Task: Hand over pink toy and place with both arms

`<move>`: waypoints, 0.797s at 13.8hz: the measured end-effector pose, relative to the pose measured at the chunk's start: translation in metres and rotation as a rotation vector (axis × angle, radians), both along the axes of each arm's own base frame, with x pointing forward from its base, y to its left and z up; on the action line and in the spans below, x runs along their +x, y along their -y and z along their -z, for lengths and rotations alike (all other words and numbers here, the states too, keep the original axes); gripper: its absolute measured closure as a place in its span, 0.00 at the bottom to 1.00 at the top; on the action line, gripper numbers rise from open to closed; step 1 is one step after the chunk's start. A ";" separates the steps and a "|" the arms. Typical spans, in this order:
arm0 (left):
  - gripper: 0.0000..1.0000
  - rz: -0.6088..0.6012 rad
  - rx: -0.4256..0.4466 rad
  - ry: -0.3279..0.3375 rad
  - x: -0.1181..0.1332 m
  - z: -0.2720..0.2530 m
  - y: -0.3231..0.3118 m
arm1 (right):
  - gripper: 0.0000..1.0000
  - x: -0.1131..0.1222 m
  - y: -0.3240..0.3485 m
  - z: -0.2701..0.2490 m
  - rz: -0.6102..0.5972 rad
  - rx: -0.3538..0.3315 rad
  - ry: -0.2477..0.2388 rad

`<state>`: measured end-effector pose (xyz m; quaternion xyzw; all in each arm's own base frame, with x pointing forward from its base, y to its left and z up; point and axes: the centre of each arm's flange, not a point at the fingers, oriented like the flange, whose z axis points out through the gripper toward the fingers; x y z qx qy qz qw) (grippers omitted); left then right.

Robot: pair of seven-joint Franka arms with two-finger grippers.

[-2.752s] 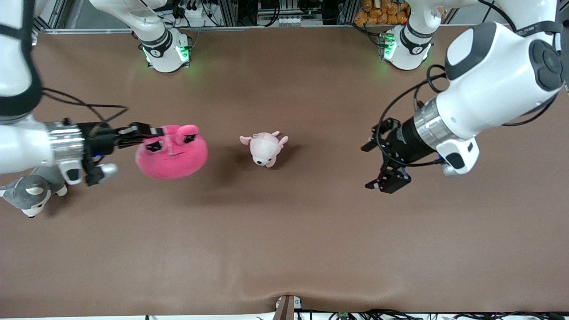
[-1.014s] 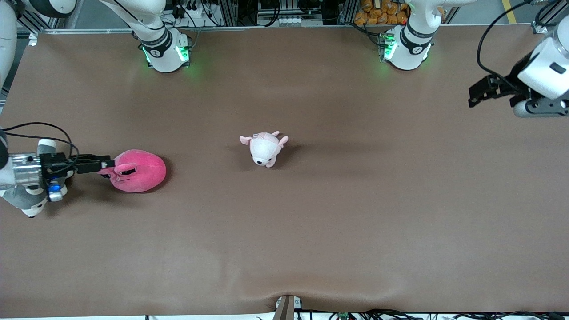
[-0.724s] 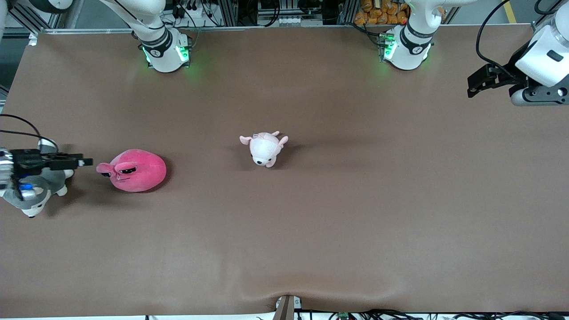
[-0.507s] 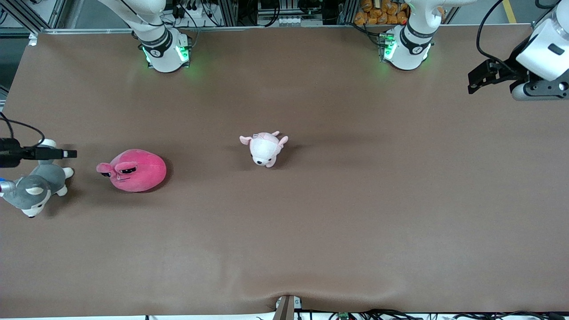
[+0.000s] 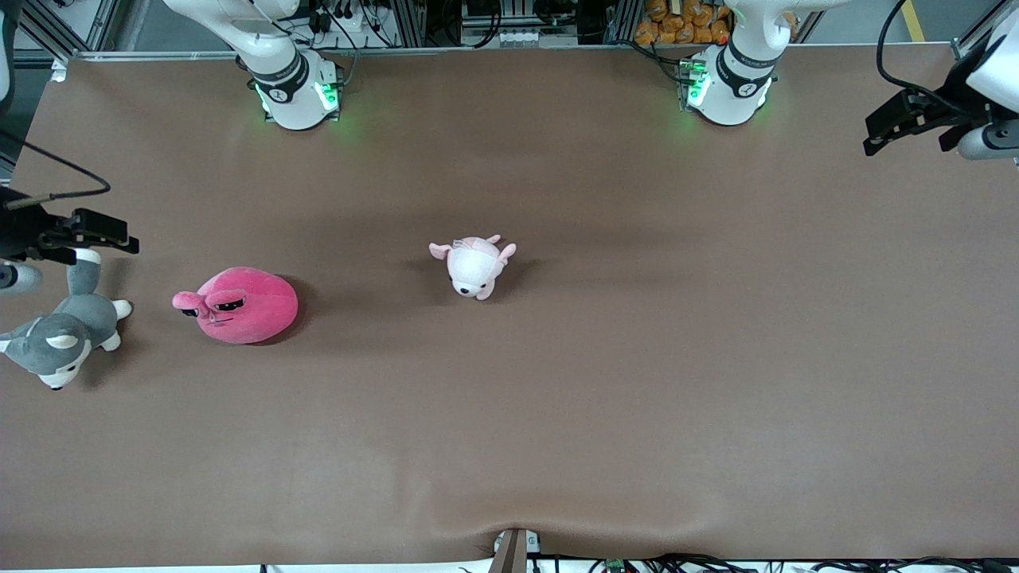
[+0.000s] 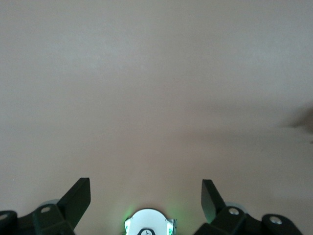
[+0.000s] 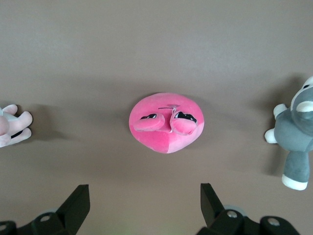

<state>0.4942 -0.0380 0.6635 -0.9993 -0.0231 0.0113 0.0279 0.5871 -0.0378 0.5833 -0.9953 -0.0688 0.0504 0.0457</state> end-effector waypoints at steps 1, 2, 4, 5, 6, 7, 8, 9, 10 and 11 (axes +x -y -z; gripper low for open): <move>0.00 0.001 -0.001 0.008 0.003 0.001 0.000 | 0.00 -0.011 0.000 -0.004 0.001 -0.002 0.006; 0.00 0.002 -0.002 0.013 0.007 0.003 0.001 | 0.00 -0.022 0.000 -0.010 0.002 -0.002 0.012; 0.00 0.003 -0.005 0.022 0.015 0.007 0.001 | 0.00 -0.038 0.001 -0.025 0.024 -0.004 0.032; 0.00 0.004 -0.006 0.024 0.017 0.008 0.001 | 0.00 -0.044 0.000 -0.032 0.050 -0.006 0.036; 0.00 0.005 -0.006 0.027 0.018 0.008 0.002 | 0.00 -0.049 0.000 -0.036 0.078 -0.007 0.030; 0.00 0.007 -0.006 0.032 0.019 0.006 0.002 | 0.00 -0.053 0.000 -0.038 0.102 -0.009 0.019; 0.00 0.008 -0.007 0.039 0.018 0.002 0.003 | 0.00 -0.054 0.000 -0.037 0.119 -0.011 0.010; 0.00 0.007 -0.007 0.047 0.018 -0.002 0.004 | 0.00 -0.054 0.000 -0.036 0.130 -0.013 0.005; 0.00 -0.005 -0.009 0.054 0.018 -0.005 0.005 | 0.00 -0.054 0.002 -0.034 0.135 -0.015 0.002; 0.00 -0.027 -0.011 0.059 0.017 -0.008 0.007 | 0.00 -0.055 0.003 -0.034 0.137 -0.020 0.000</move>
